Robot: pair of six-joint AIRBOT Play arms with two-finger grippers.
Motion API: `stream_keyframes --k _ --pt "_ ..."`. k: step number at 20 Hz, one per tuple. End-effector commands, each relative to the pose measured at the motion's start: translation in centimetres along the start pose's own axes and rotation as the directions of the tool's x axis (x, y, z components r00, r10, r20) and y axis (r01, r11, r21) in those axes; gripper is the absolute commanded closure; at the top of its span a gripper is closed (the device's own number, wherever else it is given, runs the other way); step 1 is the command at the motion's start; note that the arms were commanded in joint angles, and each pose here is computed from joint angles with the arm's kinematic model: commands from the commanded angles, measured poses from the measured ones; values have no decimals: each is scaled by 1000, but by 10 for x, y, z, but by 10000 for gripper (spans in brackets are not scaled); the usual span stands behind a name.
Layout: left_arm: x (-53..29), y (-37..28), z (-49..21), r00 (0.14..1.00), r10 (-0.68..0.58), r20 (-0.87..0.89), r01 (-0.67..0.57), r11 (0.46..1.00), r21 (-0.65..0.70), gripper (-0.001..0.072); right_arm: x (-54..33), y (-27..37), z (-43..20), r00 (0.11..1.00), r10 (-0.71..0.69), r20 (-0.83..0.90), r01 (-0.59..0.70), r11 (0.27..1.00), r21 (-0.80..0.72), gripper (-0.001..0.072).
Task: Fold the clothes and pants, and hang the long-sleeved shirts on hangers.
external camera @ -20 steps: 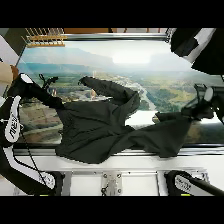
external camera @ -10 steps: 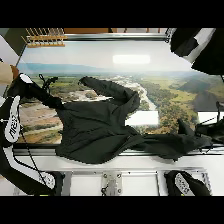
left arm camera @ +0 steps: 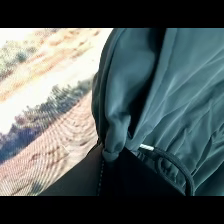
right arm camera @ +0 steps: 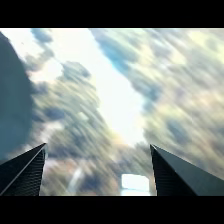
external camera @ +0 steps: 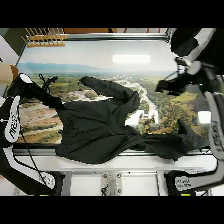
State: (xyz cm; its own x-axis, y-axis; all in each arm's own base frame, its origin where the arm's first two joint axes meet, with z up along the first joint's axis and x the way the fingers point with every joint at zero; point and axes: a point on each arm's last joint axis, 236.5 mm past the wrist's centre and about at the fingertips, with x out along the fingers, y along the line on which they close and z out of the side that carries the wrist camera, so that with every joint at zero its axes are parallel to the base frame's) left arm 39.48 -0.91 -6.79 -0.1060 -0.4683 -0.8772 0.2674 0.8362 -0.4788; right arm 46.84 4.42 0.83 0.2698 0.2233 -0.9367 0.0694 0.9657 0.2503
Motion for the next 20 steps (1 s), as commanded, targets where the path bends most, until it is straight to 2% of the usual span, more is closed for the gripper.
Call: stream_keyframes --k 1,4,6,7,9,10,12,13,15,17,20 --pt "0 0 0 1000 0 1 0 1000 -1 689 83 79 32 987 157 -47 -159 986 -45 1" --pt "0 0 0 1000 0 1 0 1000 0 689 124 108 30 967 236 -98 -240 971 -22 1" --pt "0 0 0 1000 0 1 0 1000 0 689 140 110 21 964 232 -130 -236 972 -19 3" --pt "0 0 0 1000 1 1 -1 1000 0 689 143 109 19 964 228 -138 -233 972 -20 28" --pt "0 1 1 1000 4 6 -4 1000 -1 689 137 107 23 966 227 -124 -234 971 -44 608" --pt "-1 2 2 1000 6 9 -6 1000 -1 689 129 104 30 971 216 -102 -223 973 -57 692" --pt "-7 4 3 999 26 24 -26 1000 -8 690 83 78 64 995 102 23 -97 986 -137 694" --pt "-17 6 5 998 43 55 -42 999 -17 690 41 59 85 992 7 122 16 983 -182 694" --pt "-43 7 5 990 78 116 -76 997 -25 690 -61 30 108 940 -143 309 212 956 -203 693" --pt "-68 6 3 980 109 167 -105 994 -32 690 -136 30 87 914 -161 372 241 954 -178 694" --pt "-84 -3 4 971 130 202 -130 991 -16 690 -150 40 5 952 -164 257 214 960 -178 694"
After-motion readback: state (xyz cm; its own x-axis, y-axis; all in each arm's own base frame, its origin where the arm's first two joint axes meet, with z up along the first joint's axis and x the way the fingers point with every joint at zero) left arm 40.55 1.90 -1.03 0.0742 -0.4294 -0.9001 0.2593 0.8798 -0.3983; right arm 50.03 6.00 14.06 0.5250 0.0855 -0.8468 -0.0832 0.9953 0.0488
